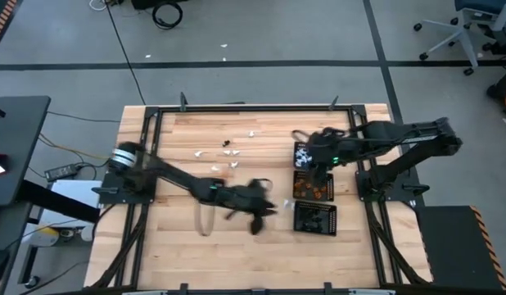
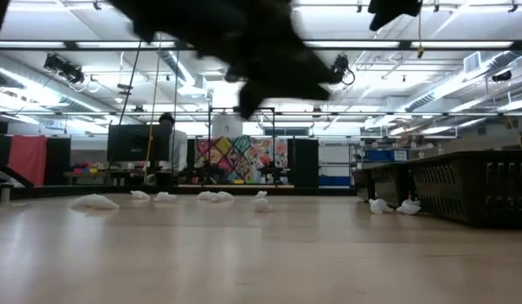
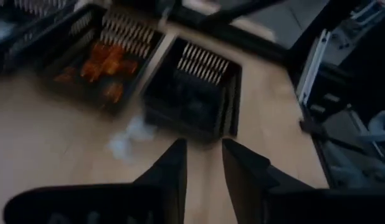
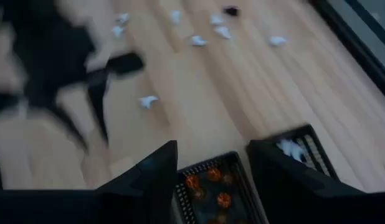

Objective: Sort Halloween decoration
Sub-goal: Put the white ghost toy into the top black bin

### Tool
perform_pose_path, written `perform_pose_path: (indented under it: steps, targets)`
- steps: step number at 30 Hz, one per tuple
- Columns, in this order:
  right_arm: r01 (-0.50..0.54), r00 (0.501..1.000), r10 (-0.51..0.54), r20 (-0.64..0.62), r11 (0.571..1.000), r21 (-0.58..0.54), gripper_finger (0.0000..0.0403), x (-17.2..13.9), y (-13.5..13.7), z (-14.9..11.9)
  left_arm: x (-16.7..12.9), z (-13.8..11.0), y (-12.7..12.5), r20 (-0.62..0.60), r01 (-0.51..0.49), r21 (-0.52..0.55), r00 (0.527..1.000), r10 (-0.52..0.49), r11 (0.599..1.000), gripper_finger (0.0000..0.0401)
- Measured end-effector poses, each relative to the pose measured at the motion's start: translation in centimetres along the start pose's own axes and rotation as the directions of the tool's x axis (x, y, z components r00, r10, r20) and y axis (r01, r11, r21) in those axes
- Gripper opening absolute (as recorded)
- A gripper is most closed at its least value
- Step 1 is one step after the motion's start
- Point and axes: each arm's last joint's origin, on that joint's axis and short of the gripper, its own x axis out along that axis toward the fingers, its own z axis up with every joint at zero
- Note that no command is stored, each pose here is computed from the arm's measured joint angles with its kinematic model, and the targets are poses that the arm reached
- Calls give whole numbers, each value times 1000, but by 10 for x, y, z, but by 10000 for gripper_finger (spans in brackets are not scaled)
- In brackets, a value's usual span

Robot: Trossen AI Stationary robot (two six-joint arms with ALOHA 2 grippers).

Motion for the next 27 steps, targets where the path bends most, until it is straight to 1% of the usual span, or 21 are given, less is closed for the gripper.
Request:
perform_pose_path:
  steps: [3,5,6,8,9,12,13,15,16,17,18,20,22,24,25,27]
  targets:
    - [-41,999,39,-28,997,-58,203,19,10,7,-30,-12,13,-26,-21,-24,999,20,999,73]
    - [-44,997,39,-65,996,-76,203,39,15,13,-47,-12,18,-4,-20,-44,1000,19,999,65]
    - [-45,996,38,-76,995,-84,203,50,17,16,-57,-16,23,-21,-40,-45,999,39,998,62]
    - [-53,995,45,-84,994,-97,203,71,22,23,-71,-13,26,14,-32,-53,999,32,998,55]
    - [-60,995,51,-87,993,-101,203,83,24,26,-79,-18,31,-7,-48,-50,999,48,998,52]
    - [-89,994,83,-68,992,-87,203,115,27,38,-97,-23,41,-33,-79,-44,996,77,996,44]
    - [-100,993,96,-63,992,-76,203,125,27,41,-102,-20,43,-15,-77,-44,997,76,996,42]
    - [-119,992,117,-46,991,-53,203,143,26,48,-114,-26,52,-67,-112,-25,992,110,993,39]
    - [-125,991,122,-54,991,-46,203,151,25,49,-117,-21,53,-49,-108,-24,993,107,994,39]
    - [-130,990,127,-61,991,-43,203,159,24,50,-122,-22,54,-69,-109,-11,992,108,994,39]
    - [-141,988,137,-74,989,-48,203,169,25,50,-128,-27,58,-119,-124,3,985,124,992,39]
    - [-170,981,160,-106,982,-88,203,184,29,47,-134,-25,59,-137,-120,35,983,124,992,39]
    - [-215,971,197,-135,967,-138,203,202,38,42,-141,-26,63,-181,-145,83,971,157,986,39]
    - [-221,966,193,-170,961,-169,203,217,43,35,-147,-29,65,-220,-157,119,959,181,980,39]
    - [-230,963,198,-185,957,-174,203,223,46,32,-148,-28,65,-221,-164,129,957,190,978,39]
    - [-247,959,213,-185,951,-187,203,235,52,29,-156,-34,69,-284,-185,162,932,226,969,39]
